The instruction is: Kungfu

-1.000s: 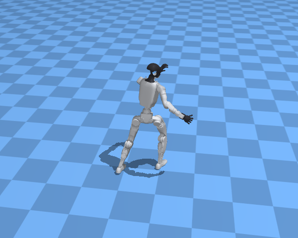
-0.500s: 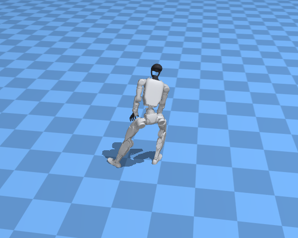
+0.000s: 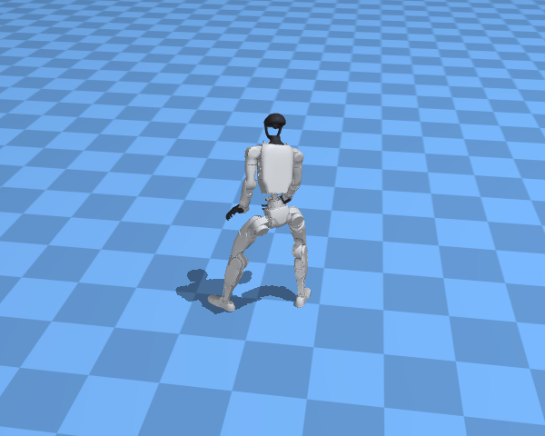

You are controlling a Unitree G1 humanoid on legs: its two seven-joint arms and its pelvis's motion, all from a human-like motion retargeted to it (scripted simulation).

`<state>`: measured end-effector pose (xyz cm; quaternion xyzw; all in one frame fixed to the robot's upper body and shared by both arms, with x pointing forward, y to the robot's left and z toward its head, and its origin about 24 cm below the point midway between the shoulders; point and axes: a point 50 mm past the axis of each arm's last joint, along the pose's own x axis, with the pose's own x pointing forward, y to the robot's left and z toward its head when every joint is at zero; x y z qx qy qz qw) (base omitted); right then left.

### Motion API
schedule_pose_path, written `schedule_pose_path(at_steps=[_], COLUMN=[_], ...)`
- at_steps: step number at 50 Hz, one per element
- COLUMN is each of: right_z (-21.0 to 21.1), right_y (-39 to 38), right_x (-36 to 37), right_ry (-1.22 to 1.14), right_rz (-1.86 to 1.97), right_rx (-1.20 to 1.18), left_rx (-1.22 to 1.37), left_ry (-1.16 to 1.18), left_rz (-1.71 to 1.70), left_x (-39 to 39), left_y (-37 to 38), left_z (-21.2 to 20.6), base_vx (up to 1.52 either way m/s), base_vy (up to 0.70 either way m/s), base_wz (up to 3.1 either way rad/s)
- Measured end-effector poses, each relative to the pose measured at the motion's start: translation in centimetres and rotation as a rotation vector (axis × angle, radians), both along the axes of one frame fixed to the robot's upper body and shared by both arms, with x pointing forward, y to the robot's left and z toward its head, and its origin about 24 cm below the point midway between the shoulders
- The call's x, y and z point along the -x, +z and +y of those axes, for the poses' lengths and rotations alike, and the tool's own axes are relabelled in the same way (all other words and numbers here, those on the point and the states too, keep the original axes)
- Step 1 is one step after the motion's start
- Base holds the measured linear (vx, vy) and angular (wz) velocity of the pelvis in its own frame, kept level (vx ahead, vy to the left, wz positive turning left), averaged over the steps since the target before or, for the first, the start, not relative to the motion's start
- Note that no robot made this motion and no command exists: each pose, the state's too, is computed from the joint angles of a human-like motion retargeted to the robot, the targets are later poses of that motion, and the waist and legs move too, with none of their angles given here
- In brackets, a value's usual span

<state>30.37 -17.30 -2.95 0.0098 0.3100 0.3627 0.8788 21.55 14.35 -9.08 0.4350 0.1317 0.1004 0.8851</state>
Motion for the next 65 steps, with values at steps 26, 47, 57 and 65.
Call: schedule_pose_path(at_steps=[26,47,57,65], right_z=[6.7,2.6,3.4,7.9], right_y=[20.6,12.3,13.0,18.9], right_x=[-1.9,9.7,7.9,3.8], right_ry=[0.096,-1.028,-0.903,-0.616], right_rz=[-1.310,-1.759,-1.717,-1.784], right_rx=[-0.045,0.193,0.091,-0.251], left_rx=[0.385,1.622,1.629,1.675], left_ry=[-0.305,-0.723,-0.617,-0.414], left_rz=[-0.362,0.331,0.298,-0.046], left_x=[-9.3,-2.5,-3.1,-6.5], left_y=[18.1,7.9,7.3,10.4], left_z=[14.4,-18.0,-15.9,-10.2], base_vx=[0.51,0.20,-0.02,-0.27], base_vy=[0.48,0.05,0.00,-0.11], base_wz=[1.22,0.63,-0.29,-0.62])
